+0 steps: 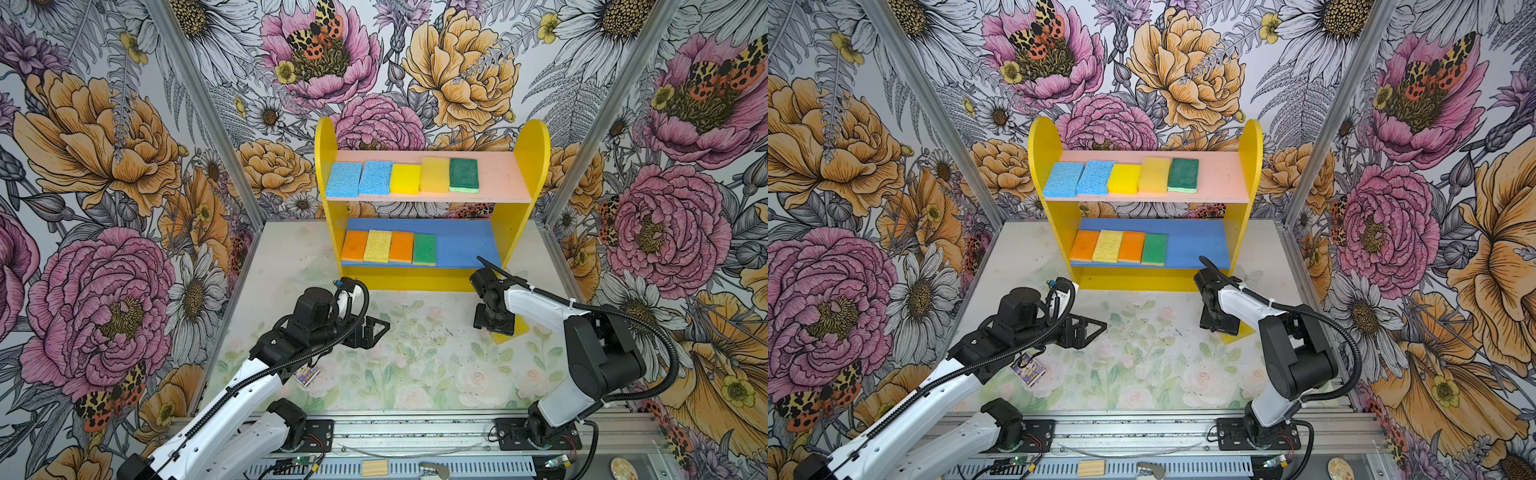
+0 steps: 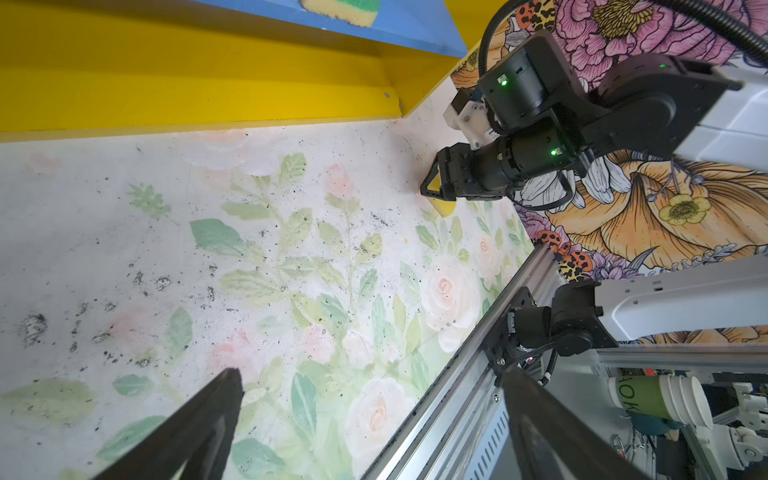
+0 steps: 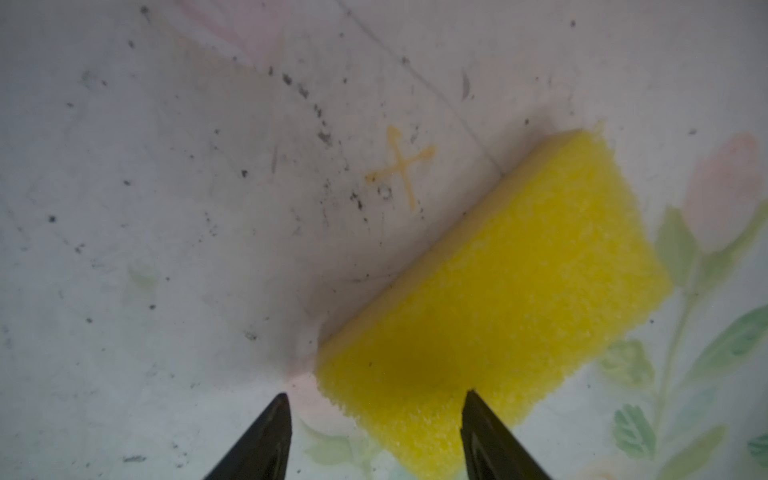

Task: Place and organize the cleaning sponges onto the shelf
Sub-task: 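Move the right gripper down over the bright yellow sponge on the table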

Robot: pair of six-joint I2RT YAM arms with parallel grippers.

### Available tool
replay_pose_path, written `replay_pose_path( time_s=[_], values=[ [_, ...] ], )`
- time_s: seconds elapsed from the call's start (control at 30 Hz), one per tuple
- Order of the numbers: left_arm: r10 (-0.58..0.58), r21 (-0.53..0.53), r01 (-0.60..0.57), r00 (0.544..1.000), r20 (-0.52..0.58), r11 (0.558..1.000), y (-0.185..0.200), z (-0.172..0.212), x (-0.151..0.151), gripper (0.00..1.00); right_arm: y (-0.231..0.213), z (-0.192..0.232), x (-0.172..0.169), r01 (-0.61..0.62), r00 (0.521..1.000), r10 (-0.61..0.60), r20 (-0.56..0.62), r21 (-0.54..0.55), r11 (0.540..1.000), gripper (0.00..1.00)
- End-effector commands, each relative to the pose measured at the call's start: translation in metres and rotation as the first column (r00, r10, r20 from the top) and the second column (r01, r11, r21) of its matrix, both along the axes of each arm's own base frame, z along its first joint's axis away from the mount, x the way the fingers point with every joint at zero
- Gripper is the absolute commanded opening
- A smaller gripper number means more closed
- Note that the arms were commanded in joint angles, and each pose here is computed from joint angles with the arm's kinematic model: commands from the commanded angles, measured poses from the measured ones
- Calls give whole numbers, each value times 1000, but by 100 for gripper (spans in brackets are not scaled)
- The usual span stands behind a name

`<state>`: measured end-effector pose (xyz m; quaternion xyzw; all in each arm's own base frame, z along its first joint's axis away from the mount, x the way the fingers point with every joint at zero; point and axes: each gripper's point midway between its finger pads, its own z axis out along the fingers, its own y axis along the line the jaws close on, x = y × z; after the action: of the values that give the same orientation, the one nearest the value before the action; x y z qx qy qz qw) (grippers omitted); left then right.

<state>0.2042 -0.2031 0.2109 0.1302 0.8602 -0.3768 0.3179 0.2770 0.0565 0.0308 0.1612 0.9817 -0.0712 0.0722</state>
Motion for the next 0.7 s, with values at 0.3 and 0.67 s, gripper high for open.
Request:
replay_pose_path(
  time_s=[0.3,0.67],
  values=[
    [63,-19,-63,998,20,998,6,4,4,99,0,-17,3,-30,999,28,24,73,997,33],
    [122,-54,-123,992,-30,991,6,2,10,99,58,14,-16,-276,960,260,105,193,942,7]
  ],
)
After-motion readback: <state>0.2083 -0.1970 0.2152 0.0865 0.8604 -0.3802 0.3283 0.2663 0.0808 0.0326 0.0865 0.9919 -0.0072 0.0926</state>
